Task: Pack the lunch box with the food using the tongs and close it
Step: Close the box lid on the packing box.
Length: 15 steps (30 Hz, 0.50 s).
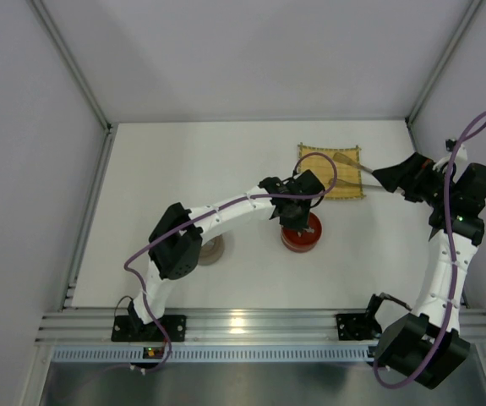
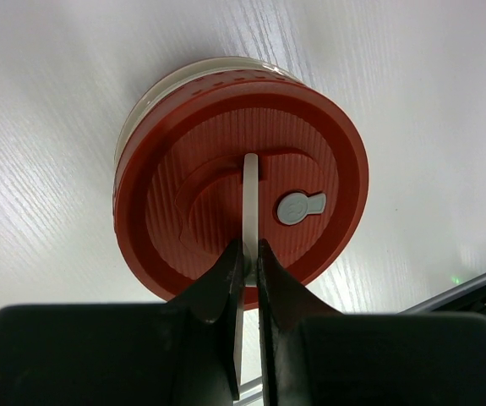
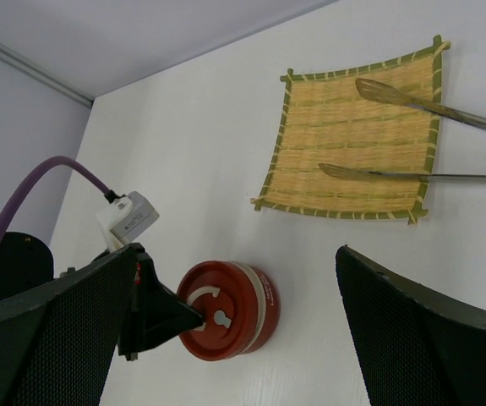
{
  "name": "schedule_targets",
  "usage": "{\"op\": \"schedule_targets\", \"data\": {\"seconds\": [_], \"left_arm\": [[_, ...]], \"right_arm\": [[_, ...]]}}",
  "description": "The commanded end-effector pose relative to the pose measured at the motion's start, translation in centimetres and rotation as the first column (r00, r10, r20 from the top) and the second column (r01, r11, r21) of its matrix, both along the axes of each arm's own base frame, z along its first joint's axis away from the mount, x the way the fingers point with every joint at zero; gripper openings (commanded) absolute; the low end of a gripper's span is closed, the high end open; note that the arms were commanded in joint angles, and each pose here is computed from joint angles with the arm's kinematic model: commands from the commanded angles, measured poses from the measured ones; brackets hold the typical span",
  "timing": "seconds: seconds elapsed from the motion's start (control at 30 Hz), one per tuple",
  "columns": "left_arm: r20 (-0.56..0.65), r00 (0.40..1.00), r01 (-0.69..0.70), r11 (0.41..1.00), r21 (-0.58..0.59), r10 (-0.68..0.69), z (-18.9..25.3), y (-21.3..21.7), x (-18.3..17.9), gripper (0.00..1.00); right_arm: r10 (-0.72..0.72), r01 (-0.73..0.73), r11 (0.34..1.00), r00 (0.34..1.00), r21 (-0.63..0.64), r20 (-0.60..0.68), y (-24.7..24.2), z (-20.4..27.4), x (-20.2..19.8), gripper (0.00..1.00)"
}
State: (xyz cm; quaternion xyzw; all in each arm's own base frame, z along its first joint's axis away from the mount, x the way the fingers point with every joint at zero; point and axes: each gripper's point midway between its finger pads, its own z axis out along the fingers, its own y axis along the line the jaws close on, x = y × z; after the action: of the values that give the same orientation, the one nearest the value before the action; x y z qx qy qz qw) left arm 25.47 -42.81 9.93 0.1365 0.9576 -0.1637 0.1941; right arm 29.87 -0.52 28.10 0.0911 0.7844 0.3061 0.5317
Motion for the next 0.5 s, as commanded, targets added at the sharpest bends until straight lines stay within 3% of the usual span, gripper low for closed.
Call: {"op": "schedule_targets", "data": {"seconds": [0.0, 0.47], "left_arm": [[0.003, 1.0, 0.007, 1.0, -0.024, -0.007, 0.7, -0.7, 0.2, 0.0], [-0.02, 0.999, 0.026, 1.0, -0.01, -0.026, -0.9, -0.6, 0.4, 0.0]], "right_arm": [[-0.004, 0.006, 1.0, 0.998, -0.031, 0.069, -0.5, 1.5, 0.2, 0.99], [0.002, 0.0, 0.999, 0.998, -0.032, 0.066, -0.4, 1.2, 0.1, 0.99]]}}
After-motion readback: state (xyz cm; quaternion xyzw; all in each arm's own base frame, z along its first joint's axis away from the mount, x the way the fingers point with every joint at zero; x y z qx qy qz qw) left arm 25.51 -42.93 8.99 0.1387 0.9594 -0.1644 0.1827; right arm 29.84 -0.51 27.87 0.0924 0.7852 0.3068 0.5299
